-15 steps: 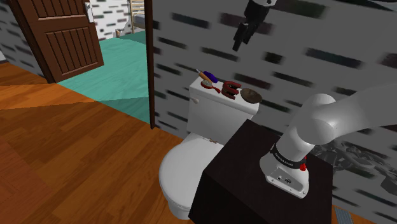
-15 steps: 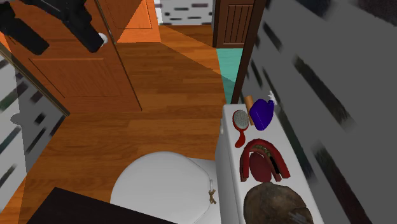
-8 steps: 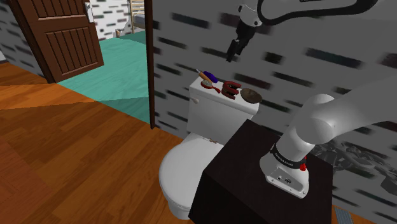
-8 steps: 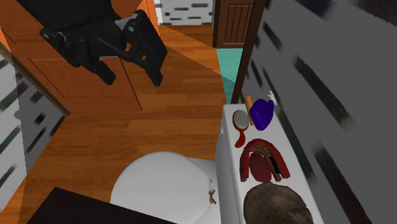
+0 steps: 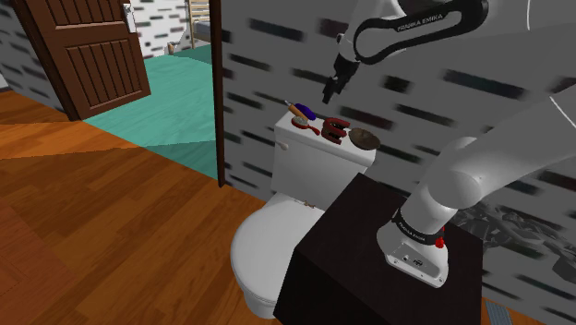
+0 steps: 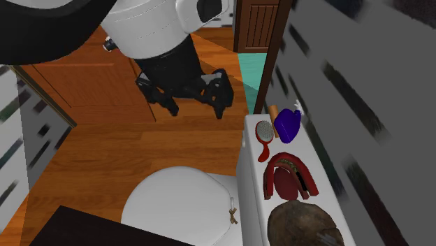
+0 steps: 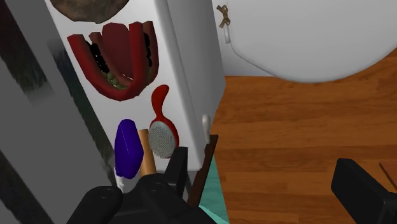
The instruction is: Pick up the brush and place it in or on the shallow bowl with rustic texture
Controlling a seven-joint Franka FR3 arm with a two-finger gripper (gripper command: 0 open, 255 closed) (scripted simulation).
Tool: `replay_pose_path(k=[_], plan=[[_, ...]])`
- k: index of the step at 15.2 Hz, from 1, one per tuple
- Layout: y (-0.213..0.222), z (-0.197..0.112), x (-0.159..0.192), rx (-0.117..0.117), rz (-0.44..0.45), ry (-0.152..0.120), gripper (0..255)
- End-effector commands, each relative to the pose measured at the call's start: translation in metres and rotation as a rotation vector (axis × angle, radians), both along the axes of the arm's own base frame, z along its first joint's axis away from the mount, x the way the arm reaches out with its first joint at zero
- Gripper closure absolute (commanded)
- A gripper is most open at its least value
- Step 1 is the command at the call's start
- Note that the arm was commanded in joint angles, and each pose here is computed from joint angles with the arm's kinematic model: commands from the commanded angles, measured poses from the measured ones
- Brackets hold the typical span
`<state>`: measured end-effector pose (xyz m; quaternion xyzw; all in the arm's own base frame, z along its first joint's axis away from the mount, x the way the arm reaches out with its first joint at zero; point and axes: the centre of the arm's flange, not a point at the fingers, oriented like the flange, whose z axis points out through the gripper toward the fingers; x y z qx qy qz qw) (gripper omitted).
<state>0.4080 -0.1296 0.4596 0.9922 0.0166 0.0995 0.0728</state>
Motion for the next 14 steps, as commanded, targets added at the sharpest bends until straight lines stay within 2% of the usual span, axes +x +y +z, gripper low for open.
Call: replay_pose_path(k=[1, 14], plan=[[-0.015, -0.019, 0.014, 0.0, 0.001, -0.002, 0], [-0.113, -0.144, 0.079, 0.005, 0.003, -0.005, 0]])
